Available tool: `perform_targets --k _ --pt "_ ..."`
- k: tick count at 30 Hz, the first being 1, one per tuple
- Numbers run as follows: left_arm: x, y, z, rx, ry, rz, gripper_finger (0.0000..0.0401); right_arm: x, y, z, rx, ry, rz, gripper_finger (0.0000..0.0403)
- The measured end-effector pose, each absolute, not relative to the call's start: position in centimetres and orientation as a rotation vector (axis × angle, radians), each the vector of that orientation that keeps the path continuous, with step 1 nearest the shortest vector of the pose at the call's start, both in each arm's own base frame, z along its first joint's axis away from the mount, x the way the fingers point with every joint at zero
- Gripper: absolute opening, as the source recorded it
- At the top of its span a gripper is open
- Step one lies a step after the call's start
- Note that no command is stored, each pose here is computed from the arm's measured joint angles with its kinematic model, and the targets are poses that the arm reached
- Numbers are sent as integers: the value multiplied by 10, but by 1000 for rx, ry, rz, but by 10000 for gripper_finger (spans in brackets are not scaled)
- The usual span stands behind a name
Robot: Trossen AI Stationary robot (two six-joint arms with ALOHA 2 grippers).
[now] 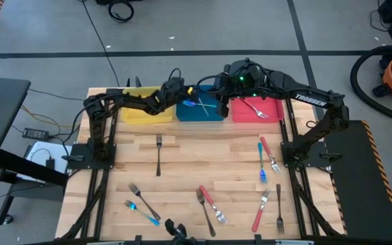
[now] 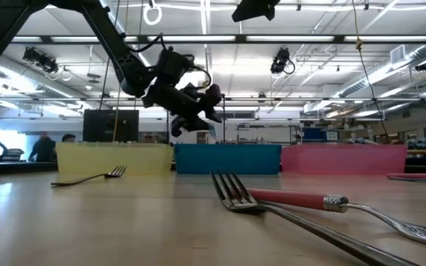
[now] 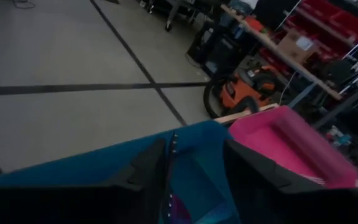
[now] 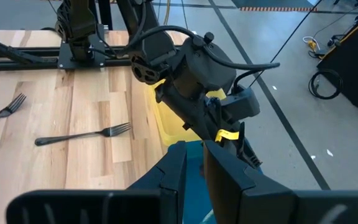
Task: Sort silverware by color (type)
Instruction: Put the top left blue fork into the blue bin
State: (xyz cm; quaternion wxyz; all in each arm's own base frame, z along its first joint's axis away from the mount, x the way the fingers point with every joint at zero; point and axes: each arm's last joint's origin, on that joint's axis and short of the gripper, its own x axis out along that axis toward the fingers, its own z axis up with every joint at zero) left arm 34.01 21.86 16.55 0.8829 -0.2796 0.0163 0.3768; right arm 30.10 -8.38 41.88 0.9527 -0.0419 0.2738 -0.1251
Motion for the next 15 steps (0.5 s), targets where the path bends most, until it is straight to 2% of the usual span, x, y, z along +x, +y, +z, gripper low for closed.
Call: perform_targets --k 5,15 --pt "335 221 155 -579 158 827 162 301 -84 419 -83 557 -255 64" --pt "330 220 146 -590 253 852 162 301 -84 419 -81 560 -255 64"
